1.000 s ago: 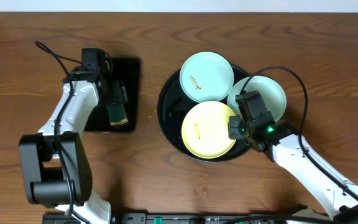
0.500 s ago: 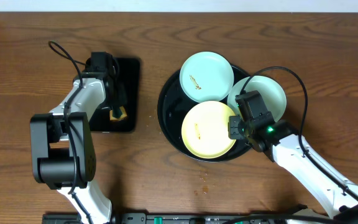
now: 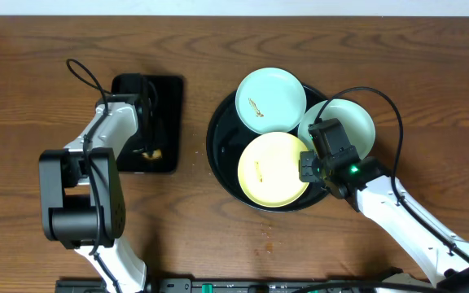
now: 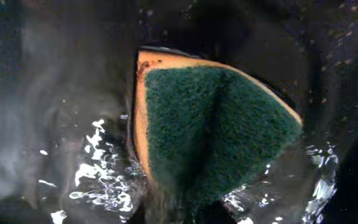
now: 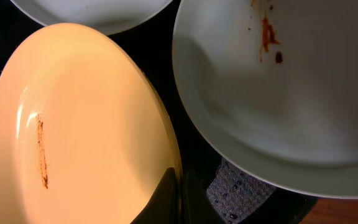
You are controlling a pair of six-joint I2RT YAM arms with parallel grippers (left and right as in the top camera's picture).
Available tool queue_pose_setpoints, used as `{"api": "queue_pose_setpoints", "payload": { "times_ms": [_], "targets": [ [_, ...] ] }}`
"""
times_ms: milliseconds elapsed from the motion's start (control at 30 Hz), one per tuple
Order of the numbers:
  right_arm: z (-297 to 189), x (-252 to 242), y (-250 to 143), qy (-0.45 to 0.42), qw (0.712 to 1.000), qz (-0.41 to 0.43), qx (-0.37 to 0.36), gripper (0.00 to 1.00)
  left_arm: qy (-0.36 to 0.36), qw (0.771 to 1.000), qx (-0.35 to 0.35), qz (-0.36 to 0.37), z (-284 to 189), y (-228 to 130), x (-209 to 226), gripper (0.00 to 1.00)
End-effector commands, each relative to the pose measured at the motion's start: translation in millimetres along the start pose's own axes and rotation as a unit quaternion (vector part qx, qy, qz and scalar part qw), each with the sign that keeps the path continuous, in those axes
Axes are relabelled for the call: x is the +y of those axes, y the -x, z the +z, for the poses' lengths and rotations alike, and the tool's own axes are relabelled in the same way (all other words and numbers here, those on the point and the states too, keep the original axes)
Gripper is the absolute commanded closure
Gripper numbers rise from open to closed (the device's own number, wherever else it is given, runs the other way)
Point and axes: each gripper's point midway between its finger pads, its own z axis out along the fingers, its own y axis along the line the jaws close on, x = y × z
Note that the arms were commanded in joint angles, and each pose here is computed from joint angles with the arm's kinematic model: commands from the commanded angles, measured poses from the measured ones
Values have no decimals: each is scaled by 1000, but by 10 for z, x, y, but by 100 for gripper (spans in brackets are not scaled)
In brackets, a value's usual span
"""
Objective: Clean dirty plates on tray and stack at the side
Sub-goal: 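Lower left gripper onto the green sponge in the black tray and grasp, then lift the sponge with the left gripper toward the round tray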
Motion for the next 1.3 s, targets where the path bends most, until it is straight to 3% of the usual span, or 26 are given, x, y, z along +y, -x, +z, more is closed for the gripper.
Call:
{"api": "queue_pose_setpoints", "payload": {
  "times_ms": [0,33,333,367,400,433,600,767,1000,1267],
  "targets": [
    [6,20,-19,1,1000,-3,2,99,14,1000,-4,-2,-5,-24,57,35],
    [6,20,-19,1,1000,-3,2,99,14,1000,-4,-2,-5,-24,57,27],
    [6,19,-22,1,1000,-3,2,99,10,1000,-19,-3,55,11,43,30],
    [6,21,-21,1,1000,-3,2,99,9,1000,-23,-3,72,17,40,39],
    [7,19,-22,1,1000,-3,2,99,8,1000,-27,-3,89,26,37,58],
    [7,18,-24,1,1000,-3,2,99,8,1000,-30,-4,94,36,37,92],
    [16,2,-22,-3,1000,-3,-1,99,-1,997,-76,1,-178,300,12,93],
    [16,-38,-9,-14,1000,-3,-5,99,-21,982,-187,-5,-973,609,-13,93],
    [16,-37,-8,-14,1000,-2,-5,99,-44,950,-310,-13,-1919,669,18,93],
    [16,-36,-6,-14,1000,-2,-5,99,-25,943,-330,-21,-1988,728,90,93]
  ]
}}
